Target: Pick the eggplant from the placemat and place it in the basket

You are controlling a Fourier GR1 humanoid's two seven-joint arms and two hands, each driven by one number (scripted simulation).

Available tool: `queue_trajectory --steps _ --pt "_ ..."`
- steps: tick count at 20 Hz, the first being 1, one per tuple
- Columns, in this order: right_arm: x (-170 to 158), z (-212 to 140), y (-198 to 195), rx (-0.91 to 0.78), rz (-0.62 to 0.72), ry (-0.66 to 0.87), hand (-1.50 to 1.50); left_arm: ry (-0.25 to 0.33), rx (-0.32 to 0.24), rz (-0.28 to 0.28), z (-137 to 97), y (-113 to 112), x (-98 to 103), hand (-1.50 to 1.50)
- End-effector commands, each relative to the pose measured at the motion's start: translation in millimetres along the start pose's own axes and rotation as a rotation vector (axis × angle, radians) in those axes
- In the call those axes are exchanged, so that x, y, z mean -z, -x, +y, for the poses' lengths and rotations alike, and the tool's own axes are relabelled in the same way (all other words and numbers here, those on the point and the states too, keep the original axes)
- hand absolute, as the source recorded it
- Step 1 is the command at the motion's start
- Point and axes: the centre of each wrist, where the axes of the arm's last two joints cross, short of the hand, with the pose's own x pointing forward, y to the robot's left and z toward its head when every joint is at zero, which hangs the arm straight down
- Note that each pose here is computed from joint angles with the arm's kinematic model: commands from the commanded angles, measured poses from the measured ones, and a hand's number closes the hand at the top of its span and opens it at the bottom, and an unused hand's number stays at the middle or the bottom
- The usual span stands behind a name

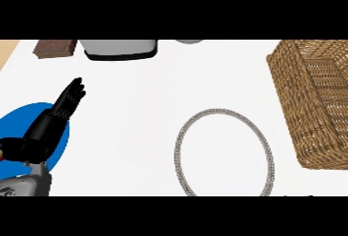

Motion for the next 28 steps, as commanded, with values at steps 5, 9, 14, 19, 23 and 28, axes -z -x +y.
queue_trajectory --steps 5,9,14,19,23,28 --pt "-48.5 -57.8 -58.8 0.227 -0.131 0.244 1.5 -0.004 0.013 0.002 -0.3 0.7 -4.8 0.0" --pt "-61.8 -78.0 -58.0 0.216 -0.077 0.255 1.5 -0.002 0.006 -0.014 -7.3 -2.1 1.3 0.0" --pt "-69.4 -108.9 -55.8 0.127 -0.011 0.37 1.5 0.013 0.008 -0.015 -4.4 -7.8 14.2 0.0" --pt "-57.8 -141.8 -46.6 0.127 0.05 0.45 1.5 0.06 -0.002 -0.031 -9.4 -13.7 15.9 0.0" --pt "-39.9 -169.7 -42.2 0.127 0.111 0.513 1.5 0.061 -0.011 -0.034 -19.5 10.7 15.6 0.0" --pt "-14.2 -210.9 -42.1 0.162 0.165 0.669 1.5 0.065 0.002 -0.029 -14.2 -18.6 23.4 0.0"
